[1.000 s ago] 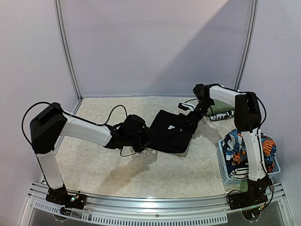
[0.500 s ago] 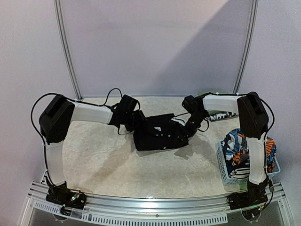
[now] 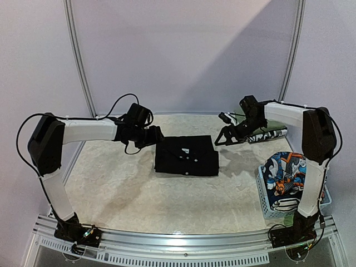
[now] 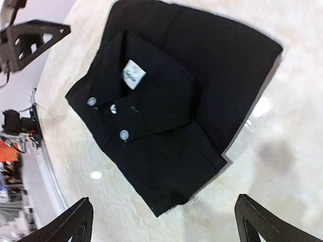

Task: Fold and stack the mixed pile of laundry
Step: Pick up the square-folded shirt from the center of the board.

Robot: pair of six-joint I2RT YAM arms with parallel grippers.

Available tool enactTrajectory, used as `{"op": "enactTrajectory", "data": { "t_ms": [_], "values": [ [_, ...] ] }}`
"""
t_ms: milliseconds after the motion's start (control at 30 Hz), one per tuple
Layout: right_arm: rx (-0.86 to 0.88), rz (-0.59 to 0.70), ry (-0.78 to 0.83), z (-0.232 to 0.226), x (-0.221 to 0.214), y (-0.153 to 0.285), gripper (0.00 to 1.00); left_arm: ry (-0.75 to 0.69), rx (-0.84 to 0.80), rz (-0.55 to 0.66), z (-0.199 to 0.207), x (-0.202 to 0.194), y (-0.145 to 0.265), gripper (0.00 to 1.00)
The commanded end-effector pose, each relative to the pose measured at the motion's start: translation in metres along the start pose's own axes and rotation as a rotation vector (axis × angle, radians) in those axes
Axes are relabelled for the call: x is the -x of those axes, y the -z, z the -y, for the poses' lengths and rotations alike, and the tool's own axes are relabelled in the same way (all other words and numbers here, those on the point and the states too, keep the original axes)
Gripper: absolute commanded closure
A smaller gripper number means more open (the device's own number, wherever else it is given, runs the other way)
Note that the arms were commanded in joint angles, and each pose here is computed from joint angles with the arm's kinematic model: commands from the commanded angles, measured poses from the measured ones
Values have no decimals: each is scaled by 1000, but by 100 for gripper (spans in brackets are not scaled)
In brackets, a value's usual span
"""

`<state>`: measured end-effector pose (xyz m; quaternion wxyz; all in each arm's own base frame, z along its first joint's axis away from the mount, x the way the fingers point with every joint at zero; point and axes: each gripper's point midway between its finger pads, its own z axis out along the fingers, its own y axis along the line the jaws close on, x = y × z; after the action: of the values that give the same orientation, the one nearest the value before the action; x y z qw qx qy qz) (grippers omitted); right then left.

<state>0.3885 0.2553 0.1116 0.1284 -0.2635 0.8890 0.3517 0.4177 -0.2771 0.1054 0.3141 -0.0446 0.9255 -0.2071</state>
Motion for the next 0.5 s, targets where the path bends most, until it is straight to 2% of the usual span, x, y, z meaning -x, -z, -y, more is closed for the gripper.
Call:
{"op": "enactTrajectory", "data": {
  "t_ms": [0,133,267,467],
  "values": [
    [116,-72,-188,18,-23,-48,1,-61,-107,-100,12,-32,1,29],
    [123,-102,-263,32,-35,-68,1,-123,-171,-133,33,-42,8,29],
    [133,-133,-306,40,-46,-81,1,-186,-161,-196,41,-52,0,28],
    [171,-173,-355,46,-57,-102,2,-223,-28,-296,17,-71,-28,33]
  ]
}}
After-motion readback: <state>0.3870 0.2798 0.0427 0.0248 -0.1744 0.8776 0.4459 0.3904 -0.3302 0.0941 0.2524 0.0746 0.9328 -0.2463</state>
